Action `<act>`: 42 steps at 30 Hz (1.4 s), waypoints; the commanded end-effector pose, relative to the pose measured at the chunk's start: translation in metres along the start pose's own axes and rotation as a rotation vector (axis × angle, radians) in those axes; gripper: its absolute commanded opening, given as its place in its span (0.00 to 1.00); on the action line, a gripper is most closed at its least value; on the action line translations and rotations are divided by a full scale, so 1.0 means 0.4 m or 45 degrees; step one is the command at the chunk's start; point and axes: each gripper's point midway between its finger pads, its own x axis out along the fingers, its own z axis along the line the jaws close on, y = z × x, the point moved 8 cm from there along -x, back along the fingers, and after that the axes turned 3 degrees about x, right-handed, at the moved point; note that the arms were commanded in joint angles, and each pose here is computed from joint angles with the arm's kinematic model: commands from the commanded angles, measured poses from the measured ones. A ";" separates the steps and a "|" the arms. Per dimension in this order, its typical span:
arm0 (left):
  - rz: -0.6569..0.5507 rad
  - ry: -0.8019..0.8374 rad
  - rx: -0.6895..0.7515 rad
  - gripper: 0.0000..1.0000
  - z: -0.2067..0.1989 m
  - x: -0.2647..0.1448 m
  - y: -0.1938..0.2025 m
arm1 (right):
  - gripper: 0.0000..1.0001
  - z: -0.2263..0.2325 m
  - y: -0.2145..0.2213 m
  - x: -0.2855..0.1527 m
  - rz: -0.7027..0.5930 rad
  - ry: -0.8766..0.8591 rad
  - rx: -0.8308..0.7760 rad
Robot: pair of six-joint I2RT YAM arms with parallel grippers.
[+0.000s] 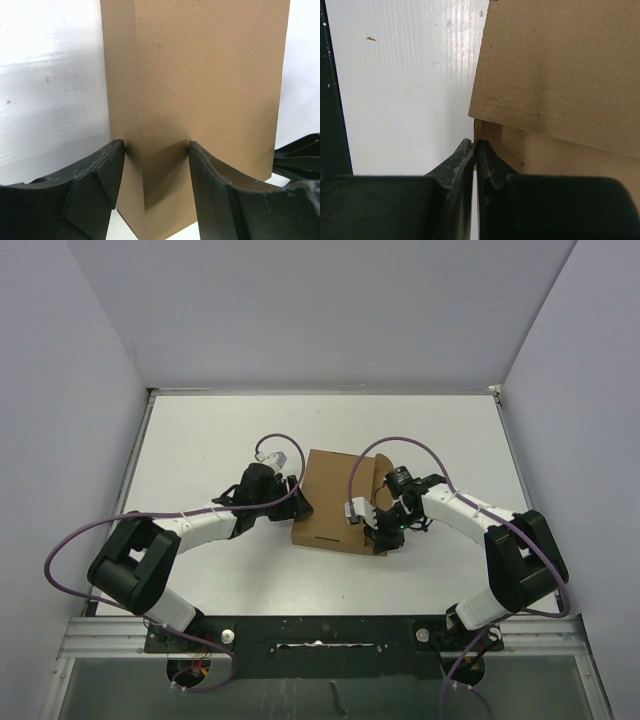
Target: Fold the paper box
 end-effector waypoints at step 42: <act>-0.185 0.146 -0.021 0.87 -0.021 -0.215 0.015 | 0.04 -0.011 -0.029 0.000 -0.056 -0.006 -0.078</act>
